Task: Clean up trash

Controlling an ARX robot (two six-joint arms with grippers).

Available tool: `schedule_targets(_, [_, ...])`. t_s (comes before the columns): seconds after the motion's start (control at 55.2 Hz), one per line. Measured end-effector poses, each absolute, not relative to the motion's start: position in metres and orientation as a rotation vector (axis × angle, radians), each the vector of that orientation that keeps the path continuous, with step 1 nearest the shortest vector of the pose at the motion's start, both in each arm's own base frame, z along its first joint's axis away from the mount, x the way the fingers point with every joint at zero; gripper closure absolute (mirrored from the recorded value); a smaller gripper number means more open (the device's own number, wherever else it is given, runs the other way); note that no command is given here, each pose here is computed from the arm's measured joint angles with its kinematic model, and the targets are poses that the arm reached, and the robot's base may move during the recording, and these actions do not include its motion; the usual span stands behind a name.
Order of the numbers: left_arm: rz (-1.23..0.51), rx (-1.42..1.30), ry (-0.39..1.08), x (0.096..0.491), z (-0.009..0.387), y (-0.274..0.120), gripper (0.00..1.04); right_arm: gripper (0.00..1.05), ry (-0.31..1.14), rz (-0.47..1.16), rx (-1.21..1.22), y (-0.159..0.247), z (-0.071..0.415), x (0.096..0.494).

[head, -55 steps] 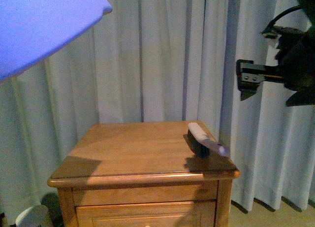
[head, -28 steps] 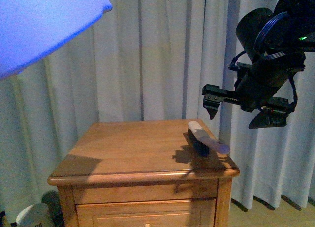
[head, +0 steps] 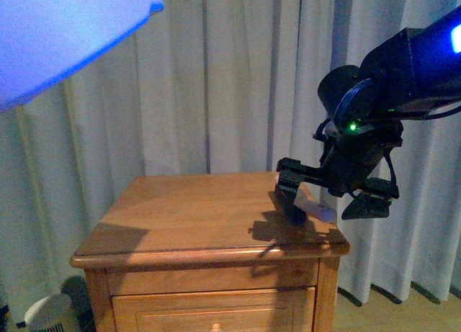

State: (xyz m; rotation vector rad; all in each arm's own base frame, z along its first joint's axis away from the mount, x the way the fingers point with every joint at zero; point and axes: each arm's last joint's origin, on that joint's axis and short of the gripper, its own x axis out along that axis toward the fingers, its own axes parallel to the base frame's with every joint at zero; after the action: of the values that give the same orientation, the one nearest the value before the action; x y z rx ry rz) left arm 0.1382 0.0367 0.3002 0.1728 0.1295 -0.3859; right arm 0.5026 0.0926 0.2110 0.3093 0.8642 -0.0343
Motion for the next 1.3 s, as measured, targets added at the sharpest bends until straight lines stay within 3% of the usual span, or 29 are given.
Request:
schedule_targets(0.326, [-0.386,0.173,0.130,0.138,0.300,0.037,0.76,0.09,0.892,-0.034,0.299,0.103,0.195,0.506])
schedule_targets(0.417, [-0.386,0.173,0.130,0.138,0.300,0.037,0.76,0.28,0.891,-0.039,0.294,0.103,0.195,0.506])
schedule_targets(0.797, [-0.386,0.173,0.130,0.138,0.300,0.037,0.76,0.82,0.882,-0.049,0.275,0.103,0.198,0.503])
schedule_targets(1.105, [-0.386,0.173,0.130,0.138,0.300,0.037,0.76,0.84,0.802,-0.082,0.190,0.098,0.221,0.488])
schedule_targets(1.305, [-0.386,0.173,0.130,0.138,0.300,0.037,0.76,0.84,0.601,-0.123,0.065,0.091,0.272,0.458])
